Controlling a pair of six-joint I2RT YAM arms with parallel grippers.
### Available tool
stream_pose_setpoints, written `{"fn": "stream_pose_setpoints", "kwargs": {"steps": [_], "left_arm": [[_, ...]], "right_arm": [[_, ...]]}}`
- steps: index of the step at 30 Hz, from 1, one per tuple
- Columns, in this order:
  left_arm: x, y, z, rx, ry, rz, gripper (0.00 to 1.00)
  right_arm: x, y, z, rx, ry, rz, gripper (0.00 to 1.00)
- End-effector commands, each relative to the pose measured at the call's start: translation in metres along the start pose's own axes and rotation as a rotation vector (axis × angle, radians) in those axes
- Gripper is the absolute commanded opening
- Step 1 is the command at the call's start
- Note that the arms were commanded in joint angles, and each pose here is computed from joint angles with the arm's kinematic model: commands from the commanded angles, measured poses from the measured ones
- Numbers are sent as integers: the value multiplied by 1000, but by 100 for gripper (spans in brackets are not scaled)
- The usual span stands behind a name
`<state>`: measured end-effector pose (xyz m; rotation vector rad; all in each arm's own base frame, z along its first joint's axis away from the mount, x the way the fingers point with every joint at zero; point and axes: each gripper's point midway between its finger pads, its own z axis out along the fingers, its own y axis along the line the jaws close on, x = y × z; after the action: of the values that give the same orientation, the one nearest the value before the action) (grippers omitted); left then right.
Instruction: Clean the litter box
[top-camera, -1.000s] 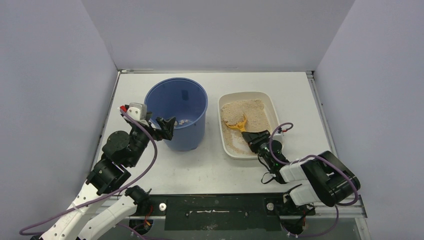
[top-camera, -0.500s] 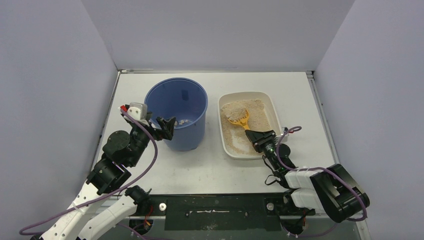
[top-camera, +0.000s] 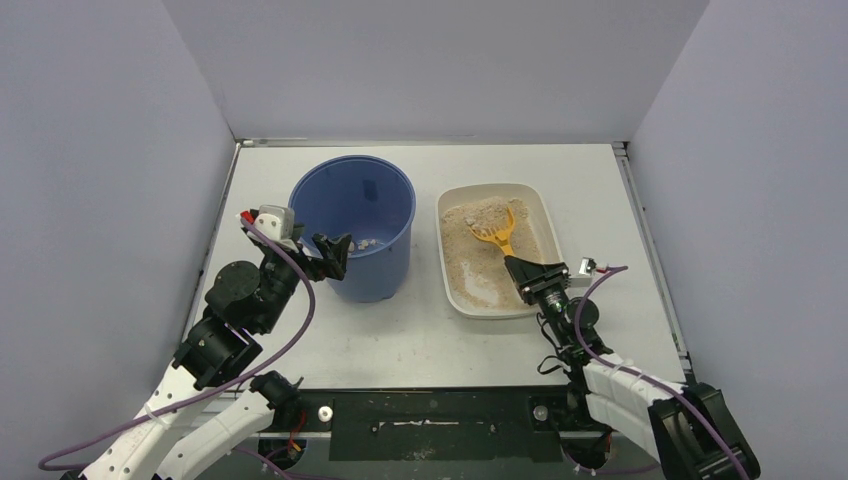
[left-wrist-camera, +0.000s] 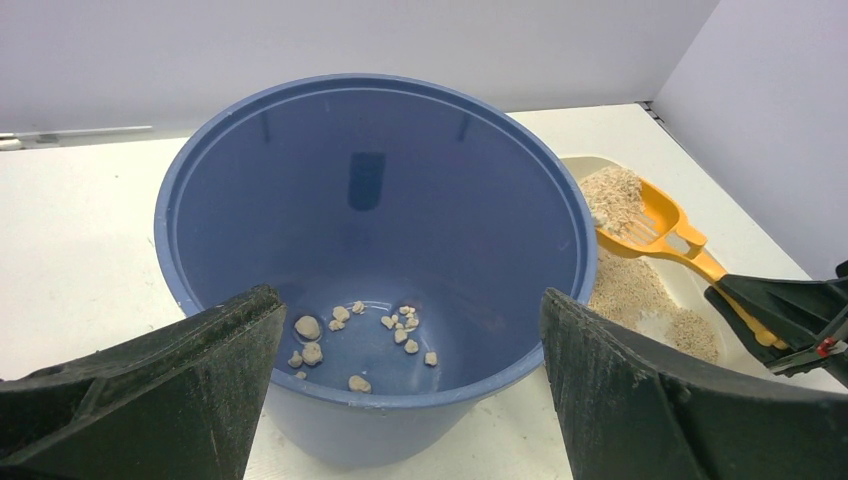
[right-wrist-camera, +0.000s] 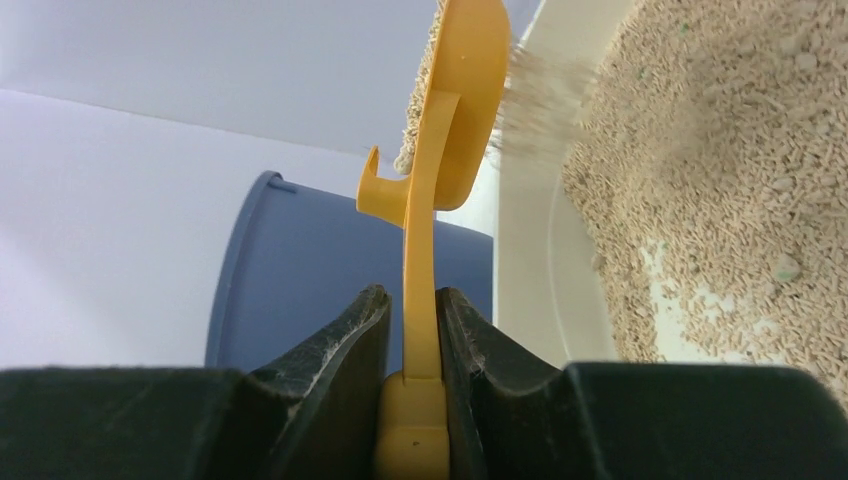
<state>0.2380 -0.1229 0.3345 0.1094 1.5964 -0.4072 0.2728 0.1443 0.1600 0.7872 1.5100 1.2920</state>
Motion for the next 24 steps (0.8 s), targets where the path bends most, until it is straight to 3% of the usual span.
{"fn": "stream_pose_setpoints", "kwargs": {"steps": [1, 4, 8, 12, 15, 19, 22, 24], "left_arm": [[-14, 0, 1, -3, -52, -10, 97], [-14, 0, 2, -1, -51, -9, 97], [-14, 0, 2, -1, -49, -11, 97], [-13, -1, 2, 1, -48, -10, 97], [-14, -1, 2, 3, -47, -10, 97], [-14, -1, 2, 1, -49, -11, 97], [-14, -1, 2, 3, -47, -11, 97], [-14, -1, 2, 2, -48, -12, 97]], "right_arm": [[-11, 15, -11, -69, -38, 47, 0], [-6, 30, -15, -127, -1, 33, 0], [-22, 20, -20, -94, -69, 79, 0], [-9, 33, -21, -131, 10, 69, 0], [-20, 22, -23, -100, -50, 128, 0], [-5, 41, -20, -145, 36, 84, 0], [-18, 24, -20, -88, -33, 131, 0], [-7, 31, -18, -96, 15, 98, 0]]}}
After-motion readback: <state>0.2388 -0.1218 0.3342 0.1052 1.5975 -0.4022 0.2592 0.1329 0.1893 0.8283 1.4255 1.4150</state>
